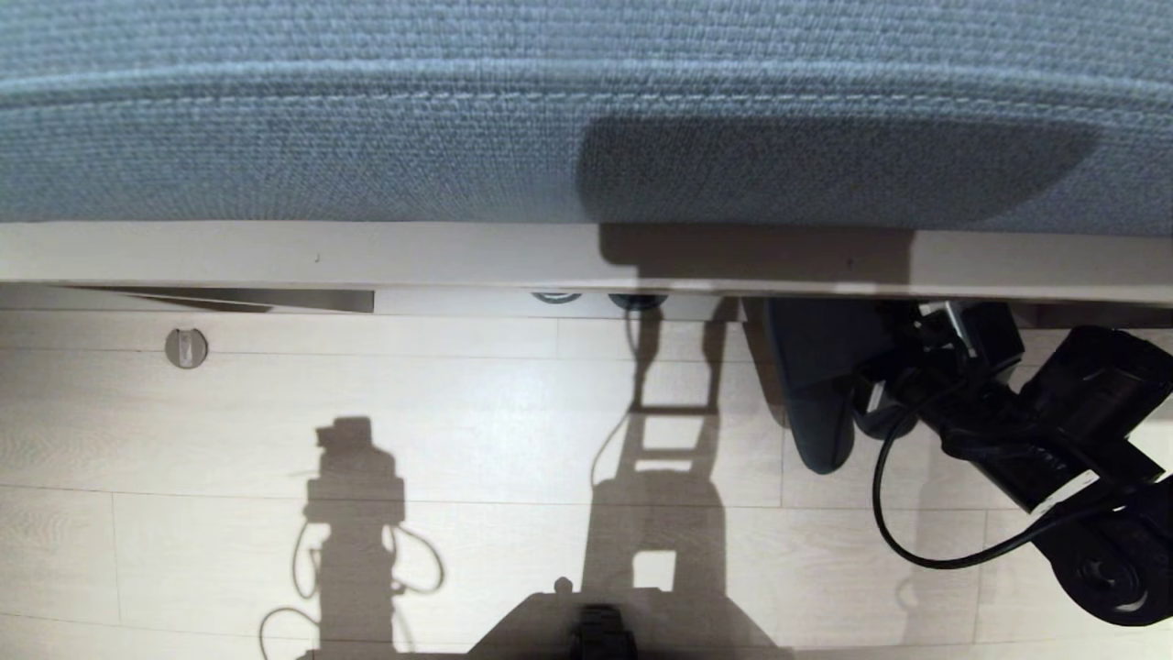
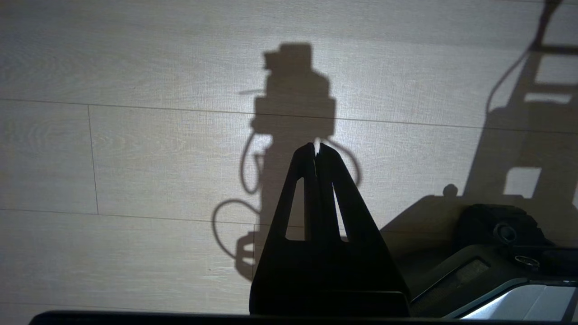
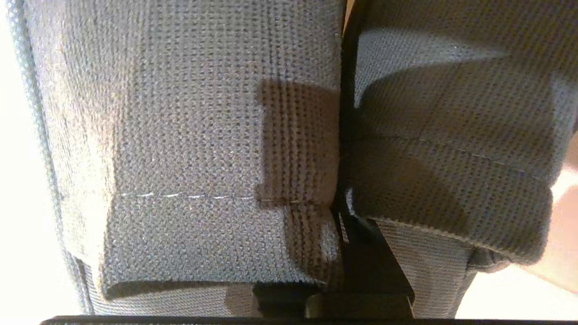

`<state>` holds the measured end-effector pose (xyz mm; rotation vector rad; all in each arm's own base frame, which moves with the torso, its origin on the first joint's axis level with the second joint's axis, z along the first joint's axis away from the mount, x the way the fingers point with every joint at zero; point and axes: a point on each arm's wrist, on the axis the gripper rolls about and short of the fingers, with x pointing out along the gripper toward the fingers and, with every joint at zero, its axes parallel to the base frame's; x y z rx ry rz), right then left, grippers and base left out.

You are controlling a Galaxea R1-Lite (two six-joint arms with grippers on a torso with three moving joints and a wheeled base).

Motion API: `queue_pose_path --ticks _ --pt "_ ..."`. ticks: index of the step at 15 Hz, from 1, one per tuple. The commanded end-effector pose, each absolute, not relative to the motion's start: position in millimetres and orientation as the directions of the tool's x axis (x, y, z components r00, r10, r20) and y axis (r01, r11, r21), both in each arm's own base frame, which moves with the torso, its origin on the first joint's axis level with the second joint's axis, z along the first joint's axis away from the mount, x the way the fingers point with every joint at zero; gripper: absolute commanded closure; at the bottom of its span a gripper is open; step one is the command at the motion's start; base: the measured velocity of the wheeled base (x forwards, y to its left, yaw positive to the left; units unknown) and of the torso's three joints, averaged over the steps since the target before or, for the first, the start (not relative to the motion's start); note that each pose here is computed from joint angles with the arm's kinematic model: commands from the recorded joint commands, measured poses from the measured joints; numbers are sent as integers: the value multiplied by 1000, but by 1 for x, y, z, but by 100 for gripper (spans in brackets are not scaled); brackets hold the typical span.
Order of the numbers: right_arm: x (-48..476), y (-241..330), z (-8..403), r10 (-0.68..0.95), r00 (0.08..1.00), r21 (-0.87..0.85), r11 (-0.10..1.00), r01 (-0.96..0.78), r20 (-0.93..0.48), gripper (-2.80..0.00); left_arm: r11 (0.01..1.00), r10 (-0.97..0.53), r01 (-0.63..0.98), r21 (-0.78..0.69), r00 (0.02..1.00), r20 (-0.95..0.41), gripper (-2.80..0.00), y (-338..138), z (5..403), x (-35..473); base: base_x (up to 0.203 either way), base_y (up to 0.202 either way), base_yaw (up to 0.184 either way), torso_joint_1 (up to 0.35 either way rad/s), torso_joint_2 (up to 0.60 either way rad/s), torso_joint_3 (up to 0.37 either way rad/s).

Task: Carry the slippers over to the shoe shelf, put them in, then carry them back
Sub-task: Place the slippers into the shoe cabinet

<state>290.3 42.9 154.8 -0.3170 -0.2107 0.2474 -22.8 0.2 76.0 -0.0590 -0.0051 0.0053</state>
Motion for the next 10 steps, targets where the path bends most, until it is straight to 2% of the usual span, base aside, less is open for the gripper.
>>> queue_pose_path --ticks 1,10 --pt "294 44 158 273 944 -342 918 -199 185 0 998 6 -6 -61 1000 6 0 0 76 -23 0 0 0 0 0 0" --pt "295 44 162 274 940 -346 918 -193 203 0 998 6 -6 -60 1000 6 0 0 76 -23 0 0 0 0 0 0"
